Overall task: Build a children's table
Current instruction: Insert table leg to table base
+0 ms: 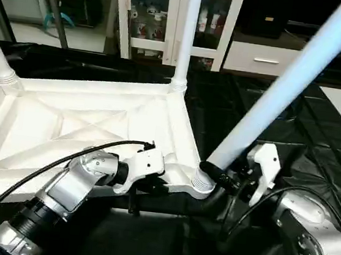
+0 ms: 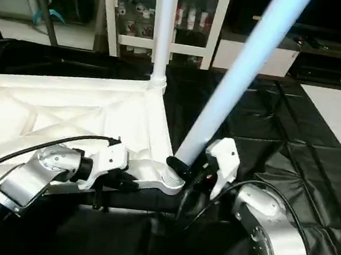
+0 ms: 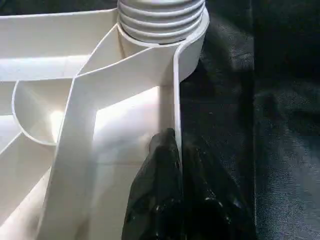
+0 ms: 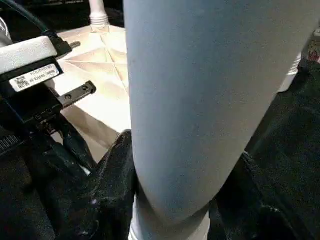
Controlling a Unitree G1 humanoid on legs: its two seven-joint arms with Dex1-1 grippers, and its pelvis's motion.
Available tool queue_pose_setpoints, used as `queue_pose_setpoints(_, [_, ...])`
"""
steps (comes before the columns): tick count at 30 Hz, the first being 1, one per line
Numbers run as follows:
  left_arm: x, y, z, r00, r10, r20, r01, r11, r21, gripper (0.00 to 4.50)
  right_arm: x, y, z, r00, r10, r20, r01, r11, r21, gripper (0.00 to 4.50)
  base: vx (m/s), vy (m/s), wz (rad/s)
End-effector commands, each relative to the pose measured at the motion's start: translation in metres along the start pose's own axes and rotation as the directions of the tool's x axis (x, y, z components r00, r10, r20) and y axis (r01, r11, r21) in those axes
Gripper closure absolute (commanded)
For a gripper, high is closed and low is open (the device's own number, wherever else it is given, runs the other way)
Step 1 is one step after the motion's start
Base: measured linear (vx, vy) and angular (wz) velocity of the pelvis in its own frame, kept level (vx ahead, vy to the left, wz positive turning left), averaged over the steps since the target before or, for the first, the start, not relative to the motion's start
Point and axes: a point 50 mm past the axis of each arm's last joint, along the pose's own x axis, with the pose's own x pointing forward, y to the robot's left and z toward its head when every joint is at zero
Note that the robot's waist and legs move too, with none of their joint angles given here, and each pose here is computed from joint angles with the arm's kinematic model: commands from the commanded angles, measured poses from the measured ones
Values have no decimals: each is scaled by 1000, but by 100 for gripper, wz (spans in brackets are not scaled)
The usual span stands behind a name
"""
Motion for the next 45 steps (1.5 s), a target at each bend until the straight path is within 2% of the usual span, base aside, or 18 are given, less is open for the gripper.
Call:
queue_pose_setpoints(1, [-1, 2, -1, 1000, 27, -12, -27, 1000, -1, 450, 2, -3, -27, 989, -17, -148, 29, 997, 75, 266, 0, 0, 0])
queue_pose_setpoints(6, [-1, 1, -1, 1000, 24, -8, -24, 1000, 1, 450, 11, -10, -25, 986, -24, -162, 36, 997, 68, 266, 0, 0, 0])
queue_pose_setpoints(9, [-1, 2, -1, 1000, 26, -8, -26, 1000, 0, 450, 12, -9, -26, 984, -3, -178, 18, 996, 87, 266, 0, 0, 0])
queue_pose_setpoints(14, [-2, 3, -1, 999, 41, -6, -41, 999, -5, 450, 9, -2, -42, 971, 23, -236, 2, 994, 107, 266, 0, 0, 0])
queue_pose_setpoints(21, [-2, 2, -4, 999, 53, -5, -53, 998, -17, 450, 7, -2, -45, 974, 1, -228, 24, 994, 107, 266, 0, 0, 0])
queue_pose_setpoints(24, [-2, 3, -7, 998, 66, -14, -67, 997, -34, 450, 9, -5, -43, 977, -43, -207, 63, 994, 92, 266, 0, 0, 0])
queue_pose_setpoints(25, [-1, 5, -8, 994, 104, -21, -105, 993, -55, 450, 13, -12, -40, 974, -130, -184, 146, 986, 77, 266, 0, 0, 0])
queue_pose_setpoints(26, [-1, 5, -8, 994, 104, -21, -105, 993, -55, 450, 13, -12, -40, 974, -130, -184, 146, 986, 77, 266, 0, 0, 0])
queue_pose_setpoints(29, [10, 8, -4, 984, 174, -26, -176, 978, -115, 450, 23, -31, -39, 926, -336, -171, 350, 935, 60, 266, 0, 0, 0])
queue_pose_setpoints(31, [16, 10, 2, 980, 196, -16, -197, 971, -136, 450, 27, -38, -38, 900, -401, -172, 414, 909, 51, 266, 0, 0, 0])
queue_pose_setpoints(32, [22, 11, 8, 977, 212, -8, -211, 966, -150, 450, 32, -45, -37, 872, -459, -169, 473, 879, 55, 266, 0, 0, 0])
queue_pose_setpoints(33, [22, 11, 8, 977, 212, -8, -211, 966, -150, 450, 32, -45, -37, 872, -459, -169, 473, 879, 55, 266, 0, 0, 0])
queue_pose_setpoints(36, [37, 19, 23, 959, 283, -15, -281, 944, -170, 450, 46, -58, -31, 816, -555, -162, 569, 821, 53, 266, -19, 19, -5])
queue_pose_setpoints(38, [42, 22, 28, 951, 308, -22, -307, 935, -180, 450, 50, -61, -29, 802, -576, -159, 590, 806, 55, 266, 0, 0, 0])
queue_pose_setpoints(41, [59, 30, 49, 914, 405, -32, -401, 890, -218, 450, 68, -68, -23, 740, -652, -164, 668, 741, 67, 266, 0, 0, 0])
queue_pose_setpoints(45, [65, 32, 58, 895, 446, -25, -438, 866, -240, 450, 75, -71, -20, 714, -682, -162, 697, 713, 72, 266, 0, 0, 0])
